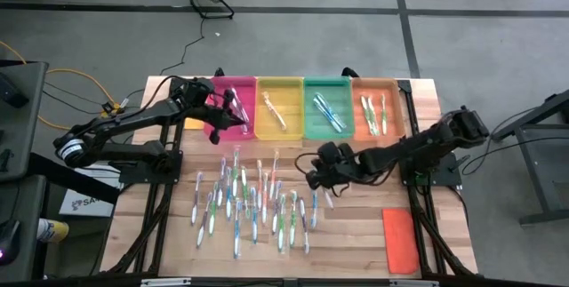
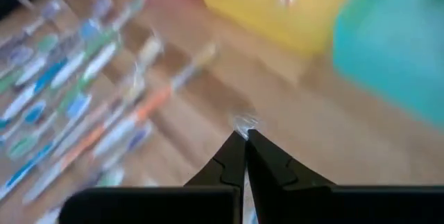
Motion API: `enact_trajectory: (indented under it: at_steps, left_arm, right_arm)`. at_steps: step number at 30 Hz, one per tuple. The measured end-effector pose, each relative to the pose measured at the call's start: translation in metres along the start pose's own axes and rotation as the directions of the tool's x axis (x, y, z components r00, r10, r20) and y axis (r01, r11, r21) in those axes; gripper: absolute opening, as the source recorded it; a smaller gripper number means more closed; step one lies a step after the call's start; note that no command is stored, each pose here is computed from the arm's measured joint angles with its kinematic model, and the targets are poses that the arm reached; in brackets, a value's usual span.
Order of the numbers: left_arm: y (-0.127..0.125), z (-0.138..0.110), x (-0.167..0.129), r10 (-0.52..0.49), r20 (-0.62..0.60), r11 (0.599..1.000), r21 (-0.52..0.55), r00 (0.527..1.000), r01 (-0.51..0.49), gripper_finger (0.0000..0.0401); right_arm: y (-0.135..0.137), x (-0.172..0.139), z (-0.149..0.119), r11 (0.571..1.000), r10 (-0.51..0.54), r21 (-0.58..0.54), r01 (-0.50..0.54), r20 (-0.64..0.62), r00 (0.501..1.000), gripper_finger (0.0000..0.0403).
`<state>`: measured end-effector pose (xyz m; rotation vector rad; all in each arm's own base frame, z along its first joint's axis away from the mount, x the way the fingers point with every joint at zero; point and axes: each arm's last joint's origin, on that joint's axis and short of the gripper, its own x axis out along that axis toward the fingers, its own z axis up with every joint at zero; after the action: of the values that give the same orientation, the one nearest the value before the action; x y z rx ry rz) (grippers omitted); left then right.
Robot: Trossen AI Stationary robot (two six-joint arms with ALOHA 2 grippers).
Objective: Pick & Place Toothbrushes
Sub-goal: Put the purple toothbrush into the pink bin
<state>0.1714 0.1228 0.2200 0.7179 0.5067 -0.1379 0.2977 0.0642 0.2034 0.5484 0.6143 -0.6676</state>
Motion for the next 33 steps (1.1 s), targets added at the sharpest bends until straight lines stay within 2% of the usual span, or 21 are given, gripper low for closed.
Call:
enact_trajectory:
  at_steps: [5,8,14,18,21,27,33]
  left_arm:
    - [0.004,0.001,0.004,0.007,0.066,0.997,-0.083,0.998,-0.001,0.0012]
    - [0.003,0.004,0.012,-0.005,0.093,0.992,-0.128,0.996,0.017,0.0029]
    - [-0.002,0.024,0.034,-0.032,0.201,0.987,-0.146,0.979,0.062,0.0124]
    - [-0.001,0.039,0.045,0.009,0.29,0.99,-0.139,0.957,0.033,0.0187]
    - [0.001,0.047,0.051,0.059,0.33,0.988,-0.152,0.942,-0.008,0.0215]
    - [0.007,0.057,0.055,0.168,0.389,0.971,-0.222,0.906,-0.084,0.023]
    - [0.012,0.061,0.057,0.216,0.446,0.948,-0.308,0.868,-0.078,0.023]
  right_arm:
    - [0.002,0.01,0.028,0.993,0.046,-0.118,-0.026,0.17,0.984,0.0003]
    - [0.004,0.014,0.048,0.98,0.109,-0.189,-0.059,0.266,0.958,0.0003]
    - [0.003,0.018,0.079,0.949,0.205,-0.305,-0.081,0.399,0.894,0.0003]
    - [0.001,0.017,0.095,0.931,0.261,-0.354,-0.091,0.47,0.843,0.0003]
    - [0.002,0.015,0.101,0.915,0.297,-0.394,-0.088,0.508,0.808,0.0003]
    - [0.007,0.008,0.111,0.872,0.385,-0.483,-0.077,0.581,0.717,0.0003]
    - [0.009,0.013,0.119,0.825,0.487,-0.56,-0.078,0.632,0.603,0.0003]
